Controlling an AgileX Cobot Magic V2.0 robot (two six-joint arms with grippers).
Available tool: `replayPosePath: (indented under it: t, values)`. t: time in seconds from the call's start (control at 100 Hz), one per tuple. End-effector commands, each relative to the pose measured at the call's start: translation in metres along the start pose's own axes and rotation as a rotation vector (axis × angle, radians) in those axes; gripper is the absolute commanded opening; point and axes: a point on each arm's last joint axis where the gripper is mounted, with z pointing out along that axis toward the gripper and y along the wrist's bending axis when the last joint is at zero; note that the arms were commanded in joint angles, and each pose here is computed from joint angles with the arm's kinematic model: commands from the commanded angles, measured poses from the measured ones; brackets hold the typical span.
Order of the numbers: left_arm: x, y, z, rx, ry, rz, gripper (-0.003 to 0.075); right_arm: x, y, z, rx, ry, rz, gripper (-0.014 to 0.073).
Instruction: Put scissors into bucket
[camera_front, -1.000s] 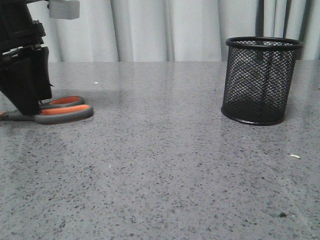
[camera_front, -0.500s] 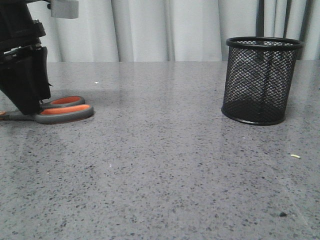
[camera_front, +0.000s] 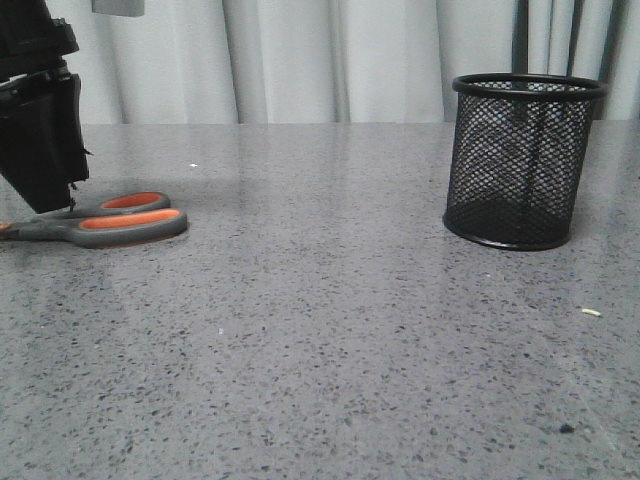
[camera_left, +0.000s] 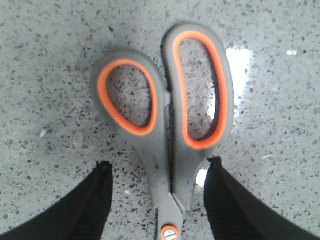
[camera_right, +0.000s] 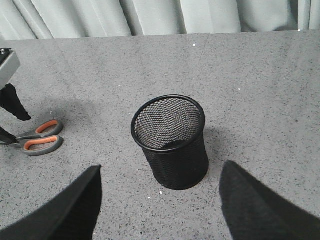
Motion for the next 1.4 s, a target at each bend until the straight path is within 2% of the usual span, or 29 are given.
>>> replayPosePath:
  t: [0.0,0.53,1.1,1.39]
  values:
    - [-0.002,-0.009,-0.023,-0.012,-0.008,0.007,0.038,-0.013,0.002,-0.002,-0.01,-0.083,-0.014,0.0446]
    - [0.001,-0.003,-0.007,0.02,0.035,0.068,0.0381,-0.012,0.001,-0.001,-0.003,-0.083,-0.034,0.0446]
    - [-0.006,-0.005,0.002,0.084,-0.038,0.022,0.038,-0.012,0.0,0.004,0.004,-0.066,-0.038,0.0446]
    - [0.005,-0.011,0.016,0.122,0.017,0.016,0.0379,-0.011,0.0,0.004,0.004,-0.055,-0.038,0.0446]
